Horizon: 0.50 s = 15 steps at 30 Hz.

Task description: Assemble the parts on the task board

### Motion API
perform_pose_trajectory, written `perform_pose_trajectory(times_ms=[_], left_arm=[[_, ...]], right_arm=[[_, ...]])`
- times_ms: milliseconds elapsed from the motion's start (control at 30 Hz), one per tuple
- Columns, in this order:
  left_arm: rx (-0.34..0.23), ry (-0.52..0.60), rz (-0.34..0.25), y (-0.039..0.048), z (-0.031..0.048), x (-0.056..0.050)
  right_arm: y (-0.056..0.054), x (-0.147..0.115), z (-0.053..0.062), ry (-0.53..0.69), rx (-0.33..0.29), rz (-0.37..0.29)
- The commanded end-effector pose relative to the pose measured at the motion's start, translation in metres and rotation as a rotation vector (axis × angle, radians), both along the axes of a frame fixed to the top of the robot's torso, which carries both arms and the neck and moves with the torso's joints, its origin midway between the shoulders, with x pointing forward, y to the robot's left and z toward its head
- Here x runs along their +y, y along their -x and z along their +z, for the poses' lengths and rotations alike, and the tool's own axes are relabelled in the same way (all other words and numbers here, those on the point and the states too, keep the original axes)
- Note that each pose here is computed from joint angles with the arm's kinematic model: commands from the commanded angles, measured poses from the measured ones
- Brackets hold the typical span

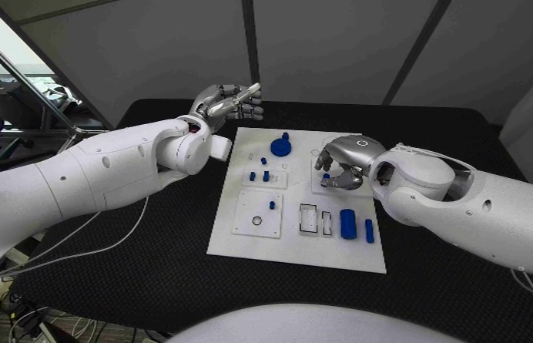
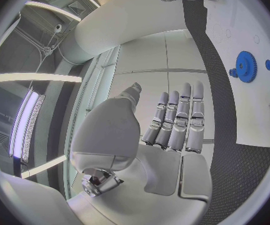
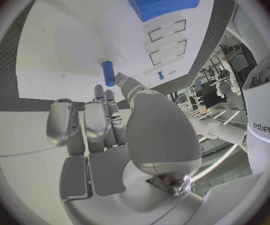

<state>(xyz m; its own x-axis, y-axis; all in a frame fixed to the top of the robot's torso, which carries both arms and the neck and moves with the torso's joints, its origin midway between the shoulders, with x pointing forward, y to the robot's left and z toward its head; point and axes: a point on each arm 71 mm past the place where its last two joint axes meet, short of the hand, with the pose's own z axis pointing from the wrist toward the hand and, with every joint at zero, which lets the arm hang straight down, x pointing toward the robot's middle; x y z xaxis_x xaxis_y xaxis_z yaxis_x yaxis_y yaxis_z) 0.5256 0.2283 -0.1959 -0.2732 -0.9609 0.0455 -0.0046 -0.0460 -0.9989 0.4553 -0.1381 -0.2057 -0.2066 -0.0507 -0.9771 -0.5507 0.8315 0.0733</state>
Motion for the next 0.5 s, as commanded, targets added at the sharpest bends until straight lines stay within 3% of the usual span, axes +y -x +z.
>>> perform_pose_trajectory(times_ms=[33,500], left_arm=[[-0.017,0.008,-0.013,0.0001,0.0024,-0.0011],[-0.015,0.007,-0.014,0.0001,0.0023,-0.0005]], right_arm=[[0.0011,0.0012,-0.0036,0.067,0.030,0.018],[0.0014,0.0028,-0.0060,0.069,0.055,0.036]])
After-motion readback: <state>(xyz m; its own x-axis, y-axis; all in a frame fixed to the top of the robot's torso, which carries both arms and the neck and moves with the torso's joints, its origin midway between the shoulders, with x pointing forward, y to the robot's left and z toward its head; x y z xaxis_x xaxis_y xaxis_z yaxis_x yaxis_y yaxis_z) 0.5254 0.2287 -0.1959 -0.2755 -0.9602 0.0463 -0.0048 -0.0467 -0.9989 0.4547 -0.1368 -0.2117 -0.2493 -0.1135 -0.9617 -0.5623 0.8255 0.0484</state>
